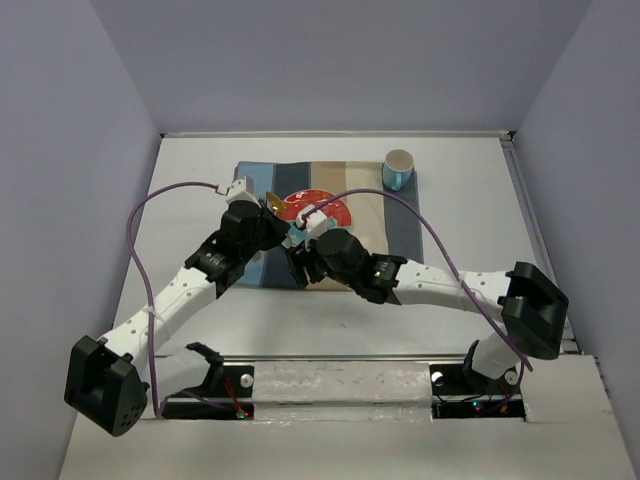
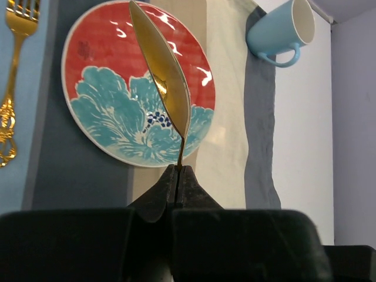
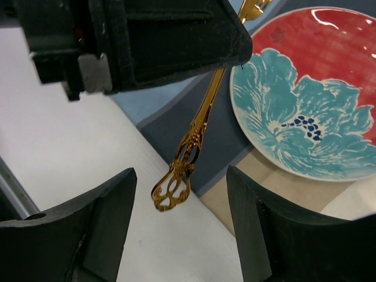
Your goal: Set the dinner table for one person
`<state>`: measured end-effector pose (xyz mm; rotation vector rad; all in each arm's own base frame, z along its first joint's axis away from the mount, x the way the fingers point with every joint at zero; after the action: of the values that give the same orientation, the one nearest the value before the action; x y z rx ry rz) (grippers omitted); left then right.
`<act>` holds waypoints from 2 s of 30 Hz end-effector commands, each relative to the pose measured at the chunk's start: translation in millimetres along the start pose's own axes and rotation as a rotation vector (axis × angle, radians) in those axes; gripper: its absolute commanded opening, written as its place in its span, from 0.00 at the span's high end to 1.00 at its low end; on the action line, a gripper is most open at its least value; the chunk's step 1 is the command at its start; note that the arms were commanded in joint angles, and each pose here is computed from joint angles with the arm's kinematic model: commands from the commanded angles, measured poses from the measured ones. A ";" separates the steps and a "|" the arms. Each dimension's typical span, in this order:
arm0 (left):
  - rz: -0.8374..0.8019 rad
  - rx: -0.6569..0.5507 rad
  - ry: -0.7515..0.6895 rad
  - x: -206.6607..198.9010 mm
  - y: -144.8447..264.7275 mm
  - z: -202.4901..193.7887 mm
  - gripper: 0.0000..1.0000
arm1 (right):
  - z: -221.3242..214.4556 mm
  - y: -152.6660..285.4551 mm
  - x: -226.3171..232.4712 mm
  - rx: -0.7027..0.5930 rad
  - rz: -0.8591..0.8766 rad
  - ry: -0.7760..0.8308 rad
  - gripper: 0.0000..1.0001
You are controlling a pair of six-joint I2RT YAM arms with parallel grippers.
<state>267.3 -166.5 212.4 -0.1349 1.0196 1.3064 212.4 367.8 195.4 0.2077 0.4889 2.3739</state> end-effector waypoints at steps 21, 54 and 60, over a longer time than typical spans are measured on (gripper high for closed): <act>-0.111 -0.037 0.100 -20.8 0.6 -9.2 1.00 | 5.6 -15.8 -19.9 -0.024 -0.366 0.024 0.88; -0.409 -0.306 -0.267 -60.0 112.5 52.8 0.01 | -23.7 34.4 -145.9 -0.229 -0.210 -0.732 1.00; -0.322 -0.382 -0.354 -34.0 121.6 56.4 0.01 | -34.9 21.1 -183.9 -0.210 -0.202 -0.815 1.00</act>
<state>201.1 -131.9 329.0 -0.3790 0.5269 1.0996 309.5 211.7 147.4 0.8631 0.0183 1.8246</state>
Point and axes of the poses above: each gripper's point midway between its finger pads, its own y axis back along the fingers, its own x axis along the line the jaws close on, z = x × y, the point moved 5 cm from there along y, back along the fingers, and after that the axes turned 7 degrees about y, right-handed, at the moved point
